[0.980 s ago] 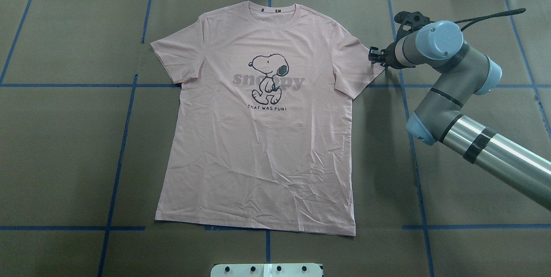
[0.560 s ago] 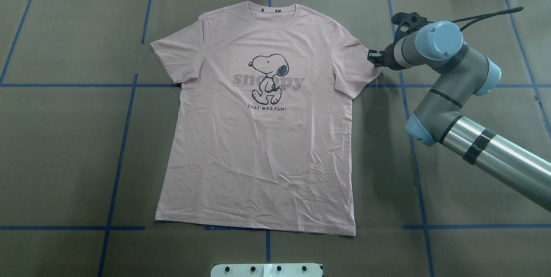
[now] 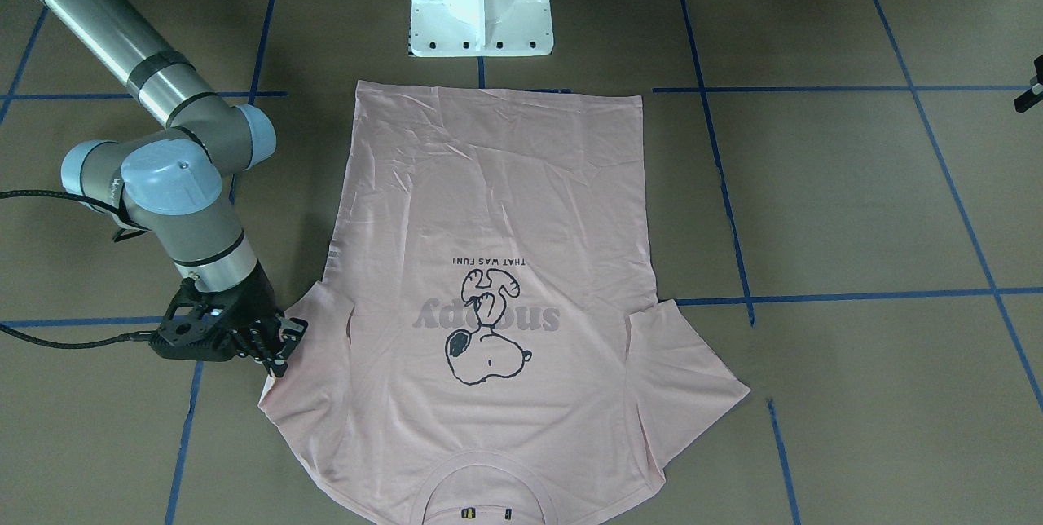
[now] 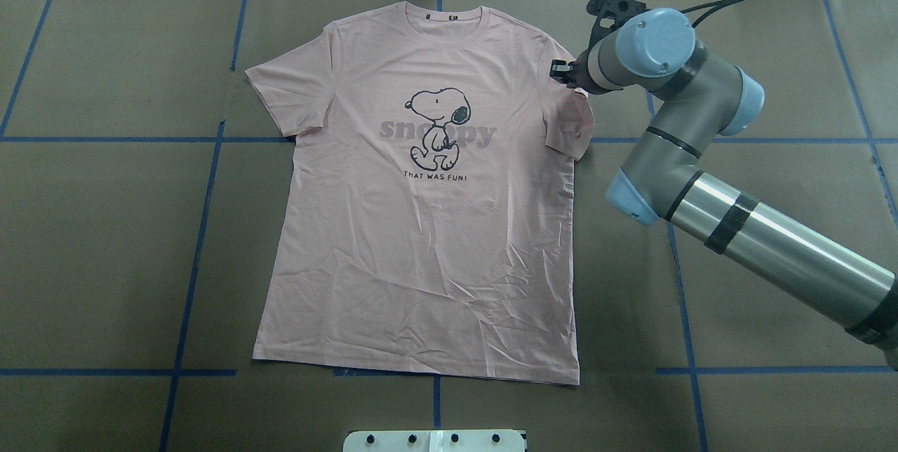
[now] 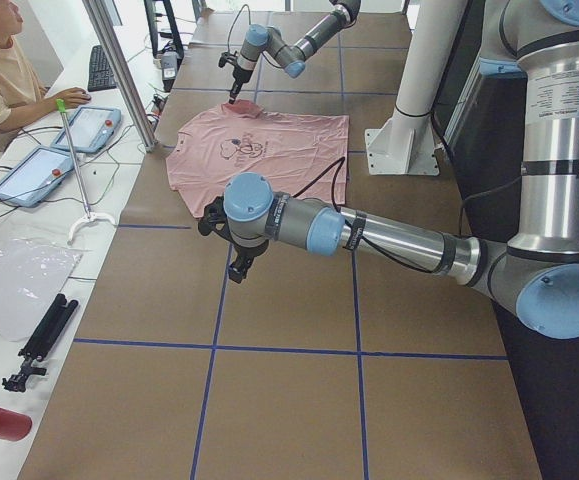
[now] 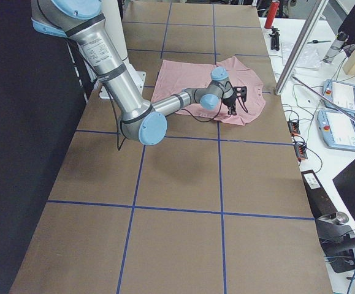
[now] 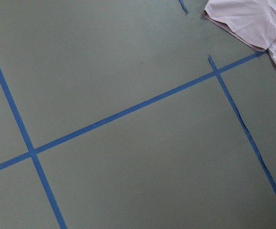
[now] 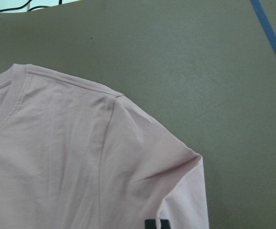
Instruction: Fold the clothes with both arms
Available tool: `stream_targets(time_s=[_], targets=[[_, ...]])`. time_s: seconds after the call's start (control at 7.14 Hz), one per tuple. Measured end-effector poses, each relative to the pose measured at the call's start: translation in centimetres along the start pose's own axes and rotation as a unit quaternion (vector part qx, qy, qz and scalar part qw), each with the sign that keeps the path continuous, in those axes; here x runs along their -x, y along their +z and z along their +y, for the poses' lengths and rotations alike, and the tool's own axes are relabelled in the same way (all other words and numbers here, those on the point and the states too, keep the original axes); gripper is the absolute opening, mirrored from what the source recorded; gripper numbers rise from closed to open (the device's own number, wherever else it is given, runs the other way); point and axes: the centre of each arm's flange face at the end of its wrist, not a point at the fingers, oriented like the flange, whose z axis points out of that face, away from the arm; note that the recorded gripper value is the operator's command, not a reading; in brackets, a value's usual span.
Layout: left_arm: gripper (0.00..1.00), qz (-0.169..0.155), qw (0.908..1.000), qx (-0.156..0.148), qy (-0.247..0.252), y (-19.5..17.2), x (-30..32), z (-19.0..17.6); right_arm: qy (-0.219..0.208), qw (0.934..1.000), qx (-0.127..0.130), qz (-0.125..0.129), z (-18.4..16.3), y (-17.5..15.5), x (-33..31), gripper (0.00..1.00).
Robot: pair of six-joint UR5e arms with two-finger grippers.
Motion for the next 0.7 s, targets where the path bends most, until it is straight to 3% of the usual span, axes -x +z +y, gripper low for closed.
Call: stream_targets(time_s=[0.14,0.28,0.42,0.7], targets=[[1.0,0.0,1.0,-0.001,0.0,-0.1,-0.1,0.0,0.002,1.0,0.0,0.001,0.3,-0.1,2.5,0.0],[1.0,0.001,1.0,-0.002,0.001,-0.2,-0.3,-0.1,0.002,1.0,0.003,0.004,0.8,0.5,4.4,0.4],[1.0,0.001,1.0,-0.003,0.002,-0.3,-0.4,-0.1,0.0,1.0,0.005,0.007,1.2,1.1,6.0,0.99],[1.0,0.002,0.9999,-0.006,-0.012,-0.5,-0.9,-0.4,-0.009,0.9999,0.0,0.013,2.2,2.0,8.2,1.0]])
